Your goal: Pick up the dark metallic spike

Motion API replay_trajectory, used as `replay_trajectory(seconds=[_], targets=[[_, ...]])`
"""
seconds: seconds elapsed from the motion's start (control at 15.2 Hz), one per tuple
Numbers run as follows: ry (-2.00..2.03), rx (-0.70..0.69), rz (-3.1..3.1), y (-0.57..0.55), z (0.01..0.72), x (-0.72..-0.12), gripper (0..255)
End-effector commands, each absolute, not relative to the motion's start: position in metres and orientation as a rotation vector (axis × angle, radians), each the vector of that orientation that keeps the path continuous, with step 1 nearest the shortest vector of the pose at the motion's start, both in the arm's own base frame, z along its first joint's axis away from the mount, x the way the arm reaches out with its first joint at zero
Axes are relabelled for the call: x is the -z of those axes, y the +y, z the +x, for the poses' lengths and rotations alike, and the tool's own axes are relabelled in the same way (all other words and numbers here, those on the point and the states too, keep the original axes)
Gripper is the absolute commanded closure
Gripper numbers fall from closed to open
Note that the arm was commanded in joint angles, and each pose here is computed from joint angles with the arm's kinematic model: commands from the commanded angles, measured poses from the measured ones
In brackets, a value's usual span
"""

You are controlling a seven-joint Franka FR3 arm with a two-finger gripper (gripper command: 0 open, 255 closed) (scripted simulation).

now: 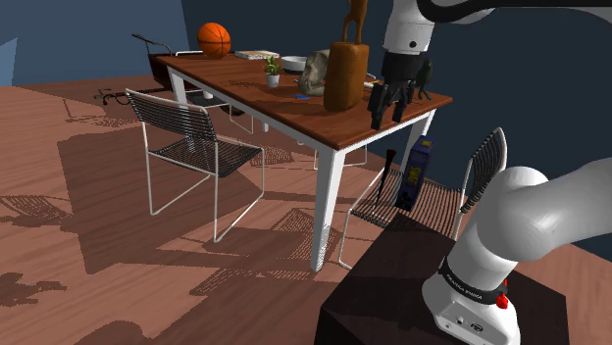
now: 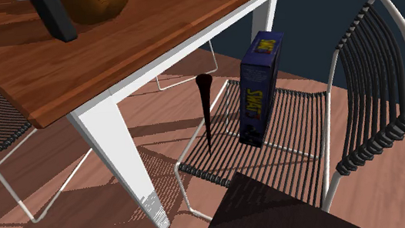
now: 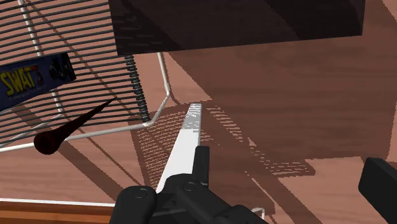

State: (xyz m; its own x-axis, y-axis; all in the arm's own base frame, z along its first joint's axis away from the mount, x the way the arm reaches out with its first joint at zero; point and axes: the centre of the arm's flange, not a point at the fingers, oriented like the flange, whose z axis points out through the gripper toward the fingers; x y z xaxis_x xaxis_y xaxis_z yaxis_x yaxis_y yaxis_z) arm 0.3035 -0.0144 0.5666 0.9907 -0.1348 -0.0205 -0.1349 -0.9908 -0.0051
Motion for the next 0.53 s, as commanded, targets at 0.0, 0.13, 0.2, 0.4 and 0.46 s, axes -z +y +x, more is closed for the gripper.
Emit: replay_trajectory(seconds=[0.0,0.13,0.2,0.4,0.46], targets=[[0.212,-0.032,-3.128,-0.014,0.304,-0.567,0],[0.214,-0.029,-3.128,-0.037,0.307,-0.553,0],[0.215,-0.028,-3.128,-0.048,0.309,-0.547,0],[0.217,-0.024,-3.129,-0.082,0.314,-0.527,0],[0.218,-0.023,-3.129,-0.093,0.316,-0.520,0]])
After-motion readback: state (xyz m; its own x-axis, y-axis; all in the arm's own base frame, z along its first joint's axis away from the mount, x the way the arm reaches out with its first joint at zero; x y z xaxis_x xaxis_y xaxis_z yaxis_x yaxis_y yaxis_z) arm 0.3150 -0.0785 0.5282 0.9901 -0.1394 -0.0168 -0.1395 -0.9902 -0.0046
